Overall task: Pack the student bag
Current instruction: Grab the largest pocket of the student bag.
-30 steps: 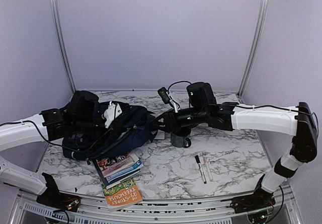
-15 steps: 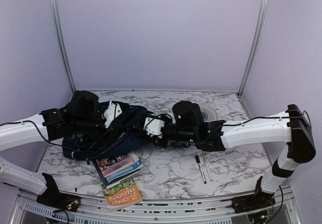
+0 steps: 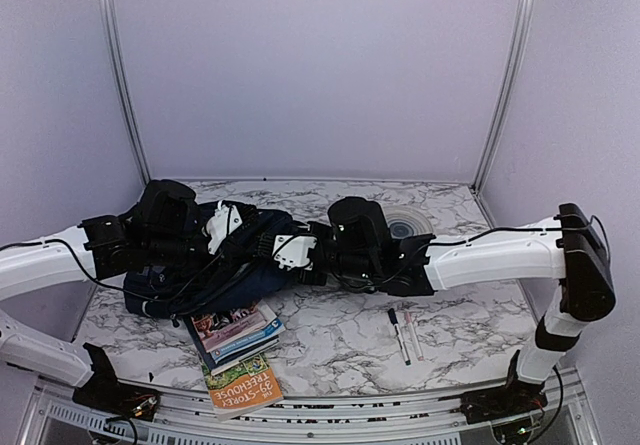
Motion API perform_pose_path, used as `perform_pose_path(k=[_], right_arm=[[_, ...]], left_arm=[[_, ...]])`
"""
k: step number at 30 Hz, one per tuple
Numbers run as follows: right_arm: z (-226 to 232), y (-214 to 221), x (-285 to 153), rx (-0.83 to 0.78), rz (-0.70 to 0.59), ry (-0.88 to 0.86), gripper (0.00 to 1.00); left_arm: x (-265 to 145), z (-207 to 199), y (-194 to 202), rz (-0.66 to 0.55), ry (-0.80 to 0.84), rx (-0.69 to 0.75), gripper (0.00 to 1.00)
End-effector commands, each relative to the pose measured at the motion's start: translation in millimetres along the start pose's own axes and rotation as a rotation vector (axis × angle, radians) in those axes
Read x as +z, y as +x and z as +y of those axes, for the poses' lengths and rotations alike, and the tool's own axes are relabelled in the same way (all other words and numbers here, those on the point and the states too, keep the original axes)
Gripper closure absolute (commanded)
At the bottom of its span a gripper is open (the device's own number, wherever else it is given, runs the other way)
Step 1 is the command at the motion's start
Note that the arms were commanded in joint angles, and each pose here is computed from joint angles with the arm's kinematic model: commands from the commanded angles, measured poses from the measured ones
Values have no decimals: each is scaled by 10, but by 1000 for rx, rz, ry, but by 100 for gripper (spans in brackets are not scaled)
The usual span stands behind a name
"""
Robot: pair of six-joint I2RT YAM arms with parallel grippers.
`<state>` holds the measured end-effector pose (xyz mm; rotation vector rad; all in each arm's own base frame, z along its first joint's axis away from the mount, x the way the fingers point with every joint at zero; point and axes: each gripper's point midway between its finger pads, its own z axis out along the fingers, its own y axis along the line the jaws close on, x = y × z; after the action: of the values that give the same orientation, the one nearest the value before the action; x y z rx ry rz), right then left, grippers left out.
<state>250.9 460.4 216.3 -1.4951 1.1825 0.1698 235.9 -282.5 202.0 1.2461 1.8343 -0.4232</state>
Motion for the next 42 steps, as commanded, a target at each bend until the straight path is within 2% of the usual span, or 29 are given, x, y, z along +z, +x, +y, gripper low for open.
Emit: perform_pose_path(k=[1,7,15,20,22,26,32,36,42], right_arm=[[-168,-19,43,-33,32,62,82],[-81,99,51,0,57,-6,78],[10,148,149,21,54,-45,82],[77,172,195,40,61,-83,80],[61,157,151,128,32,-131,80],[35,81,-31,418,-68,-329,78],[116,25,-158,660,-117,-512,72],[54,112,-134,729,-86,-505,68],[50,23,-29,782,-120,-550,62]], left_arm=[[-62,30,-123,-46,-4,0,100],[-69,26,-130,-50,-1,1,100],[-78,13,-154,-60,7,2,100],[-93,16,-168,-67,5,6,100],[-65,-12,-78,-49,12,4,100],[-54,-19,-52,-48,13,4,100],[-55,-16,-62,-49,12,6,100],[-57,-19,-68,-51,13,7,100],[-40,-37,-69,-51,26,3,100]])
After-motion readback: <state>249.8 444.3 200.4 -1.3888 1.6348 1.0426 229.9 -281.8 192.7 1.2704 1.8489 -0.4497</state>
